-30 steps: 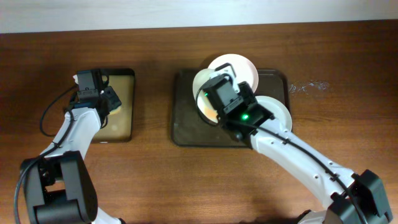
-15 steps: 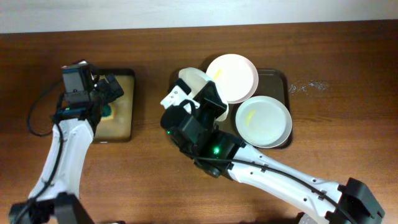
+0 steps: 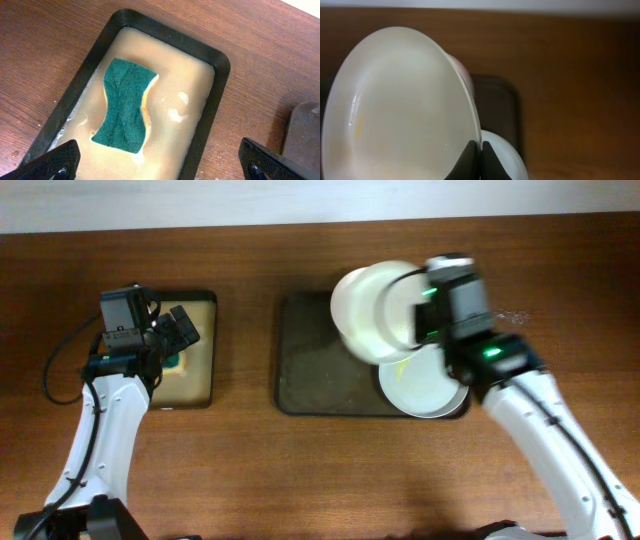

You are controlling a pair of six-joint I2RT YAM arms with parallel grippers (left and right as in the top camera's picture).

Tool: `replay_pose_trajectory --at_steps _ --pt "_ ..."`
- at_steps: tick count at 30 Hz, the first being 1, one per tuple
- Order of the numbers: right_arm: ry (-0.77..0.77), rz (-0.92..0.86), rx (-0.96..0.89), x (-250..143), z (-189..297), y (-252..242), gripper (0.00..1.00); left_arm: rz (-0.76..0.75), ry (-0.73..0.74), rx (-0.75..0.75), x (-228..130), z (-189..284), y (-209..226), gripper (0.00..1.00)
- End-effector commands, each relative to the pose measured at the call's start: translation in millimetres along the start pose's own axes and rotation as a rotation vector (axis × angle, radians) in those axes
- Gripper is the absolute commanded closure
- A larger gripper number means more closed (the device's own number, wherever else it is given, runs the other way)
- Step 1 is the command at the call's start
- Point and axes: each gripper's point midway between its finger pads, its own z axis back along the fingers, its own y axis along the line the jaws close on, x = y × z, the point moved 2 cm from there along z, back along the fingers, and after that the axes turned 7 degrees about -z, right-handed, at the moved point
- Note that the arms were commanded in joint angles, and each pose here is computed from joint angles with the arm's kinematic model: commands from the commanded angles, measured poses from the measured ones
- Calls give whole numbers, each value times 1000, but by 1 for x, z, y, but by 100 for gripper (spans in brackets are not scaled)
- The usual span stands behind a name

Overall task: Clean dirty plates on tray and stack at the side
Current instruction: 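Lift the scrubbed white plate with the right gripper and place it right of the tray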

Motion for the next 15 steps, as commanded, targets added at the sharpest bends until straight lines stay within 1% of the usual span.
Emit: replay_pose_trajectory --at_steps 1,2,4,7,8,9,10,11,12,13,14,15 --pt "107 -308 -8 -2 -28 -78 96 -5 0 -8 1 0 0 1" --pt "135 -442 -69 -8 -42 -114 96 -5 1 -8 1 0 0 1" --pt "165 -648 -165 -22 -65 -167 96 -5 5 -7 0 0 0 1" --pt "215 -793 -272 -53 -99 -233 96 -5 8 -6 -1 0 0 0" --pt "231 -803 -266 -59 -105 -240 96 -5 8 -7 -1 0 0 1" --pt "281 -814 -236 -78 -122 -256 96 -5 8 -7 -1 0 0 1" --pt "313 -832 -252 -92 -131 -264 84 -5 8 -7 -1 0 0 1" --pt "313 -834 -253 -93 -132 -265 73 -5 8 -7 -1 0 0 1" --pt "313 -834 -250 -93 -132 -265 43 -5 8 -7 -1 0 0 1" --pt "304 -836 -235 -88 -130 -263 18 -5 8 -7 -1 0 0 1" --pt "292 -835 -223 -83 -128 -262 9 -5 8 -7 -1 0 0 1" --pt "274 -831 -219 -76 -122 -262 4 -5 8 -7 -1 0 0 1"
